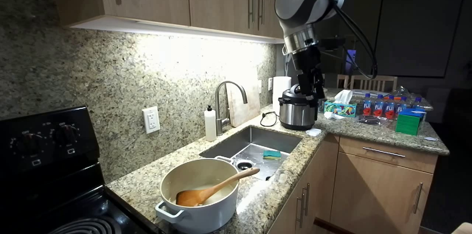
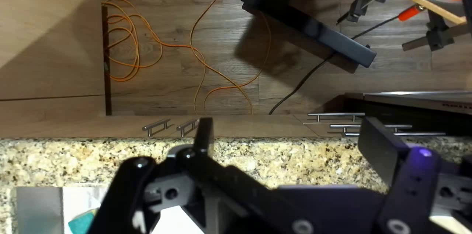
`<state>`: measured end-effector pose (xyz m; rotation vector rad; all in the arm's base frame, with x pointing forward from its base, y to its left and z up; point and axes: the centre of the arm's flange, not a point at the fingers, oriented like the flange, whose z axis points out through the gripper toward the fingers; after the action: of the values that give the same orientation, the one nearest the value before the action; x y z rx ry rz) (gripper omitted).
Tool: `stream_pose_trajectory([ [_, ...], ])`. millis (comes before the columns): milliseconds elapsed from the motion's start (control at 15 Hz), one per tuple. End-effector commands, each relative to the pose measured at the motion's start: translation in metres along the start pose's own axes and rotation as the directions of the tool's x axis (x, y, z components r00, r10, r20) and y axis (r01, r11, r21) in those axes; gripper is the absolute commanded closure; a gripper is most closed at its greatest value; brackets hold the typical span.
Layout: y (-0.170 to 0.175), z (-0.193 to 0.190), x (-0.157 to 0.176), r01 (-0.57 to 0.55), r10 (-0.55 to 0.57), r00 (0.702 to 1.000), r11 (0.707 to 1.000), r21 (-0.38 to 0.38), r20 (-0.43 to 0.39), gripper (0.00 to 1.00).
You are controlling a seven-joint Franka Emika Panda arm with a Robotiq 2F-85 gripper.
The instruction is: Use the wooden spoon to stir the water in the pot.
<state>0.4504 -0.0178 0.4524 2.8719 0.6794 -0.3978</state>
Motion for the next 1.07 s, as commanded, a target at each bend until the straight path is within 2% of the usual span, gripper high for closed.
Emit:
stream_pose_trajectory([
  [0, 0.009, 0.018, 0.017, 0.188, -0.188, 0.982, 0.981, -0.051, 0.009, 0.0],
  [200, 0.003, 0.034, 0.027, 0.317, -0.318, 0.948, 0.943, -0.099, 0.004, 0.0],
  [400, -0.007, 0.052, 0.039, 0.428, -0.434, 0.901, 0.888, -0.166, 0.004, 0.0],
  [667, -0.019, 0.081, 0.047, 0.526, -0.564, 0.822, 0.805, -0.275, -0.08, 0.0],
  [733, -0.024, 0.083, 0.051, 0.522, -0.578, 0.805, 0.797, -0.304, -0.135, 0.0],
  [800, -0.018, 0.07, 0.056, 0.484, -0.518, 0.851, 0.839, -0.249, -0.091, 0.0],
  [1000, -0.025, 0.078, 0.058, 0.494, -0.542, 0.831, 0.823, -0.278, -0.127, 0.0],
])
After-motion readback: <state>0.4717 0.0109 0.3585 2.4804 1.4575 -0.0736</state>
